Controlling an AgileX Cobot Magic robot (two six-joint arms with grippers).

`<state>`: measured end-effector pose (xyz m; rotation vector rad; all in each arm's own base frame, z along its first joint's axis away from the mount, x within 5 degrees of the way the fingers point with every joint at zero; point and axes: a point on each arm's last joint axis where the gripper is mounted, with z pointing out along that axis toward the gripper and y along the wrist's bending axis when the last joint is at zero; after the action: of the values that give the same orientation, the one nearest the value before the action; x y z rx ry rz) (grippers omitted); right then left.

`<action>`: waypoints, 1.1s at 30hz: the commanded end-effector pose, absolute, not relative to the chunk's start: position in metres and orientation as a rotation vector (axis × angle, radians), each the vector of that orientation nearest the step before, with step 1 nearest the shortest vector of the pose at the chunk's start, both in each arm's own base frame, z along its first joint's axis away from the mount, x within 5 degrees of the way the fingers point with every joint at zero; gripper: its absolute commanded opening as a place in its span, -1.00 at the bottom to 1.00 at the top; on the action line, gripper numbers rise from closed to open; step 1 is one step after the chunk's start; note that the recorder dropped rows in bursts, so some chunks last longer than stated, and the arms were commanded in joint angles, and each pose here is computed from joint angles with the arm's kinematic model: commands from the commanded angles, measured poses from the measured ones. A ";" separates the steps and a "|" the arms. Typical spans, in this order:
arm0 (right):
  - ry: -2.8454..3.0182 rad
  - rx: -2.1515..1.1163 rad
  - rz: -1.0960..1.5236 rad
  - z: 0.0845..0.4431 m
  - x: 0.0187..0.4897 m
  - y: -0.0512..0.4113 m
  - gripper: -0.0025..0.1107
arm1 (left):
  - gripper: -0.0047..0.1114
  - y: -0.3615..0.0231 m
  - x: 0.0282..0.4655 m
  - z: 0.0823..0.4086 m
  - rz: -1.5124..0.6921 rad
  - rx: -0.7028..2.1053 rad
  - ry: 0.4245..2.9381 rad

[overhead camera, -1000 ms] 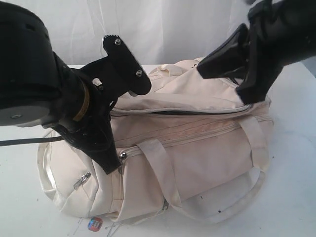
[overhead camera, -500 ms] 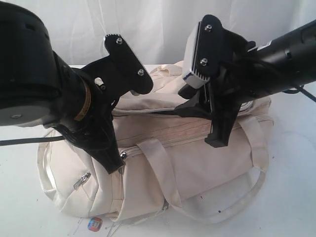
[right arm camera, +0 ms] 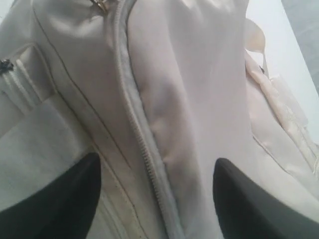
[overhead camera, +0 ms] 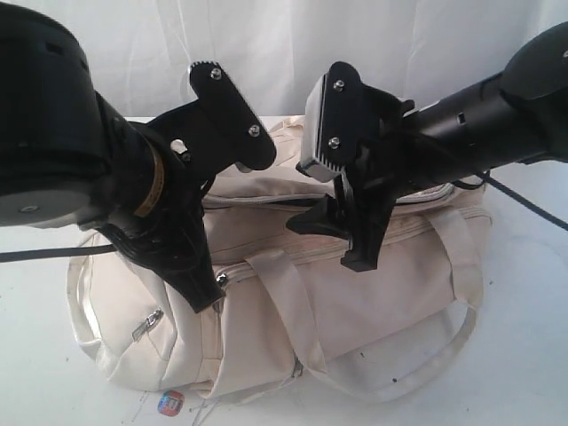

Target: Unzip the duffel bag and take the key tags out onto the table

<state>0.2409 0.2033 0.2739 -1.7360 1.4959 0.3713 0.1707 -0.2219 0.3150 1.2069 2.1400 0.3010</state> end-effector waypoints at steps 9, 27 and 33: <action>1.475 -1.794 0.355 0.246 0.237 0.234 -0.27 | -0.92 -0.220 0.170 0.316 0.286 1.201 2.140; 1.504 -1.805 0.353 0.244 0.235 0.234 -0.96 | -0.92 -0.196 0.194 0.318 0.440 1.105 2.178; 1.504 -1.806 0.355 0.244 0.235 0.234 -0.96 | -0.92 -0.188 0.209 0.320 0.407 1.070 2.162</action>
<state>0.2377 0.2344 0.2478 -1.7835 1.4980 0.3422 0.2033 -0.1966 0.3174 1.0899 2.1709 0.3815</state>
